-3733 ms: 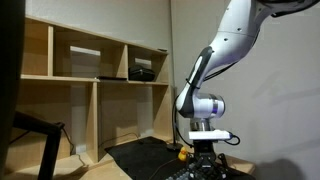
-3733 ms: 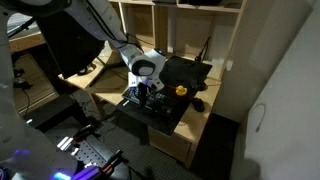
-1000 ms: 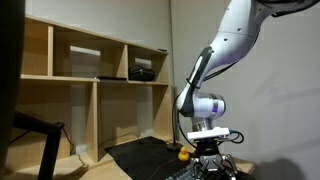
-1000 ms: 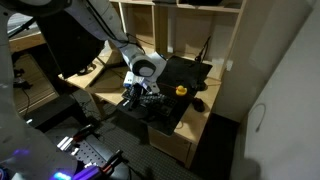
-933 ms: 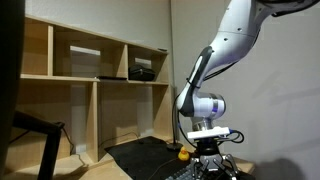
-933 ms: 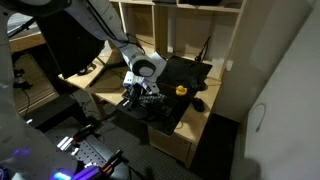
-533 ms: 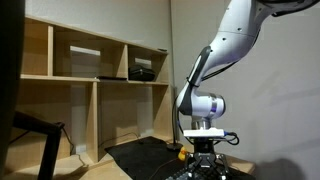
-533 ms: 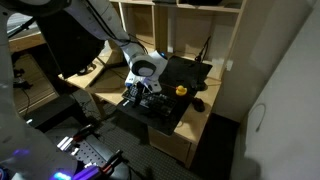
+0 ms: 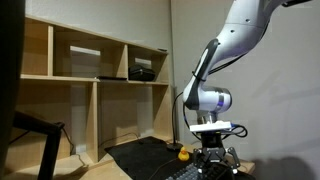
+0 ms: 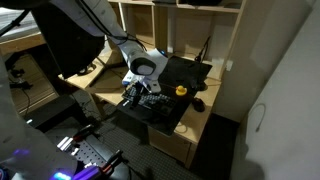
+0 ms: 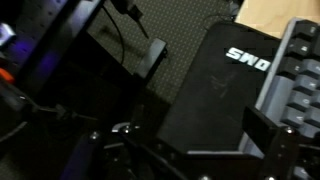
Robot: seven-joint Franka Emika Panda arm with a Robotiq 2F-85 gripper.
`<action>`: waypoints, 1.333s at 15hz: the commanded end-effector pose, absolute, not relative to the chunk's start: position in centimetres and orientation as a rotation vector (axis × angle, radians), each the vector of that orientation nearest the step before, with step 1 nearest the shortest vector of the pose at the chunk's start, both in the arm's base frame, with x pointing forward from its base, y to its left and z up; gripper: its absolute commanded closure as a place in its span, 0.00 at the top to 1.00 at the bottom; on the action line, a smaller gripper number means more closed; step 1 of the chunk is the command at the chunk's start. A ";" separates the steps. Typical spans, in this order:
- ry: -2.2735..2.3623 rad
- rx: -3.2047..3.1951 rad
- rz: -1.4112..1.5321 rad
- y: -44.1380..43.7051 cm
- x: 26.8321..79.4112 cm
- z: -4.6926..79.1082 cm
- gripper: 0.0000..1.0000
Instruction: Click some buttons on the keyboard
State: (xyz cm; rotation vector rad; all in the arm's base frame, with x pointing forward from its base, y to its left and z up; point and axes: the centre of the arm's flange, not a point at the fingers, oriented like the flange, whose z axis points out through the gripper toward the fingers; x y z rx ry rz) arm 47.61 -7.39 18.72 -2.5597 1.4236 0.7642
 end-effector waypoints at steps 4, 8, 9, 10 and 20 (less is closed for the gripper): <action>1.481 -2.548 0.810 -8.5 45.8 21.4 1.00; 1.476 -2.557 0.836 -8.0 45.8 20.1 1.00; 1.477 -2.557 0.836 -8.0 45.9 20.1 1.00; 1.476 -2.557 0.835 -8.0 45.9 20.1 1.00; 1.476 -2.558 0.833 -8.0 45.9 20.1 1.00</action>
